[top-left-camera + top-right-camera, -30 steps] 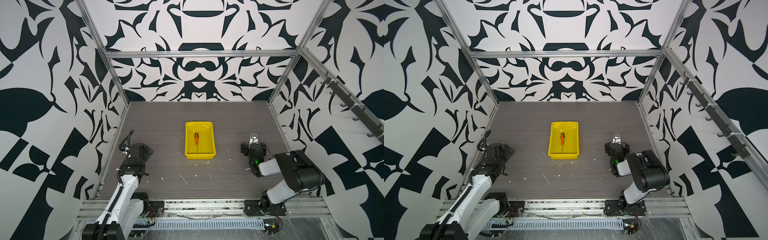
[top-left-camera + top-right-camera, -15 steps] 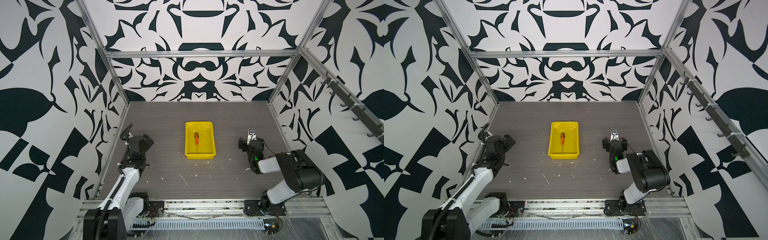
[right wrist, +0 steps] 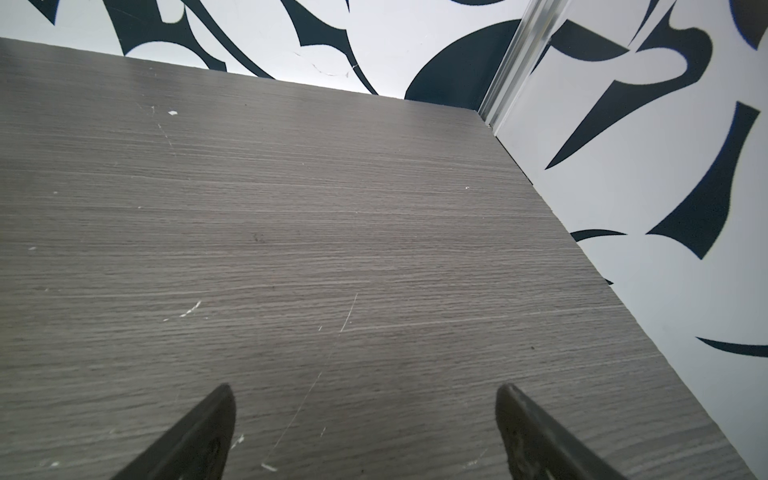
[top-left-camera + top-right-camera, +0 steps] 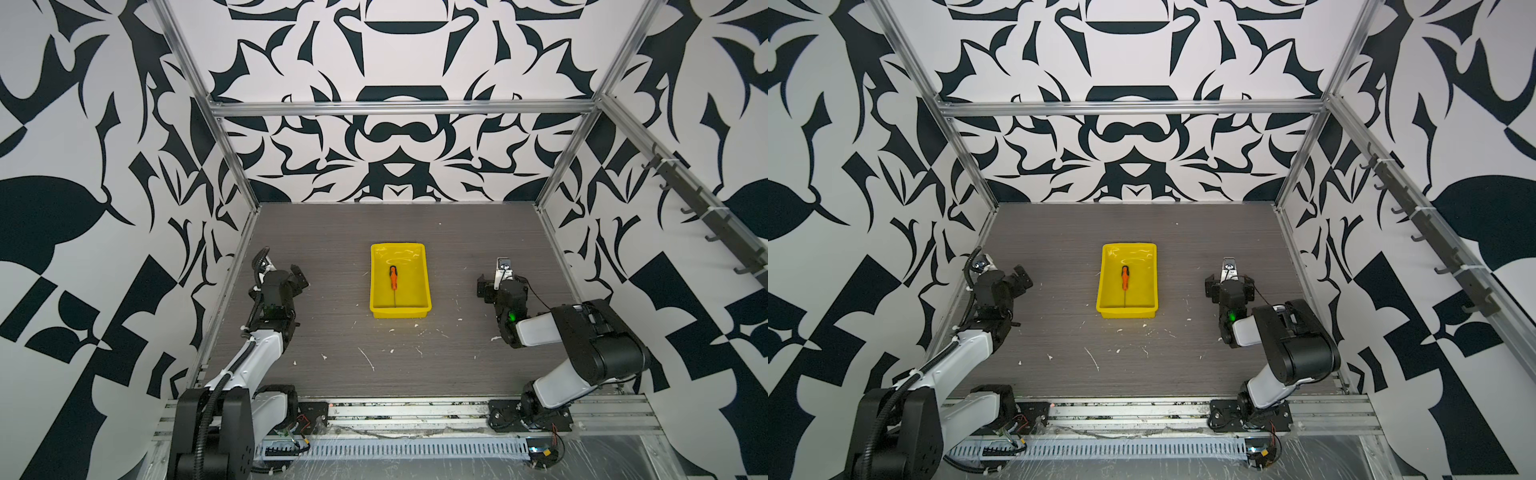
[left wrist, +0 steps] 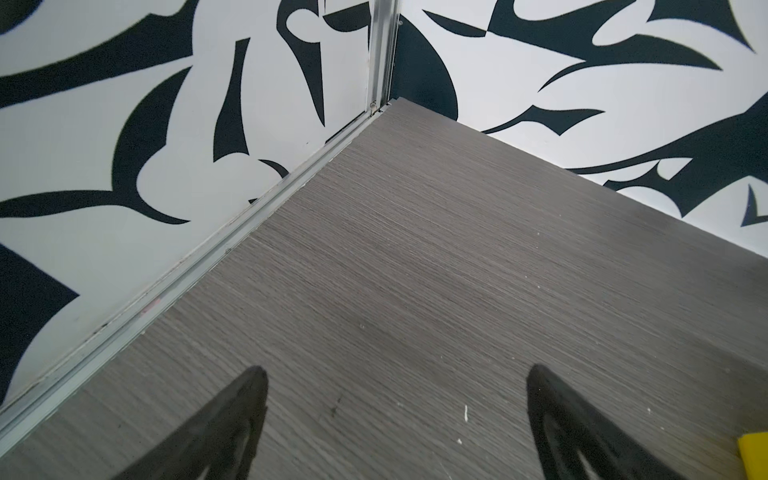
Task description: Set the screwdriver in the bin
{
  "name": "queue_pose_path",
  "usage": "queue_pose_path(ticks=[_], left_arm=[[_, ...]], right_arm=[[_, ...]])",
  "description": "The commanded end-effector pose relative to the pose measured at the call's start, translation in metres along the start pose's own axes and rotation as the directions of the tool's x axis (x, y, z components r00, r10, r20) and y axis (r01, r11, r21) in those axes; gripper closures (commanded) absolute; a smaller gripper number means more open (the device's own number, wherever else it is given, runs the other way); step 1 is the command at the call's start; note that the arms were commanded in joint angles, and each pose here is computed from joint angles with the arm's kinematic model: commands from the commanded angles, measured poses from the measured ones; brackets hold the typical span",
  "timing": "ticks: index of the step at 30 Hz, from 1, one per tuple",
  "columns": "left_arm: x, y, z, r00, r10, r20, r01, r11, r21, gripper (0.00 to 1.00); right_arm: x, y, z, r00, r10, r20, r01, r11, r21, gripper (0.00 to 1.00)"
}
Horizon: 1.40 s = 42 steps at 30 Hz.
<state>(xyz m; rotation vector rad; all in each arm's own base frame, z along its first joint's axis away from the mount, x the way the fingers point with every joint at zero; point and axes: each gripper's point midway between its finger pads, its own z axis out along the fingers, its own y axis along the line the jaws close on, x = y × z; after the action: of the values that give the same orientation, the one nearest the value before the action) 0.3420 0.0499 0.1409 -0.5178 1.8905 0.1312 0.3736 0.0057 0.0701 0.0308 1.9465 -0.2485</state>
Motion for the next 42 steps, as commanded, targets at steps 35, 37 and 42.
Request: queue_pose_path(ticks=[35,37,42], left_arm=[[0.019,-0.026,0.032,0.971,0.202,0.126,-0.217,0.969,0.118,0.00],[0.026,-0.022,0.039,0.972,0.197,0.129,-0.210,0.973,0.099,0.00],[0.036,-0.023,0.044,0.973,0.209,0.102,-0.219,0.970,0.108,0.00]], right_arm=[[-0.016,0.000,0.005,0.999,0.026,0.025,-0.026,0.999,-0.033,0.00],[-0.016,-0.001,0.005,0.999,0.027,0.026,-0.026,0.999,-0.032,0.00],[-0.016,-0.001,0.005,0.999,0.026,0.027,-0.025,0.999,-0.029,0.00]])
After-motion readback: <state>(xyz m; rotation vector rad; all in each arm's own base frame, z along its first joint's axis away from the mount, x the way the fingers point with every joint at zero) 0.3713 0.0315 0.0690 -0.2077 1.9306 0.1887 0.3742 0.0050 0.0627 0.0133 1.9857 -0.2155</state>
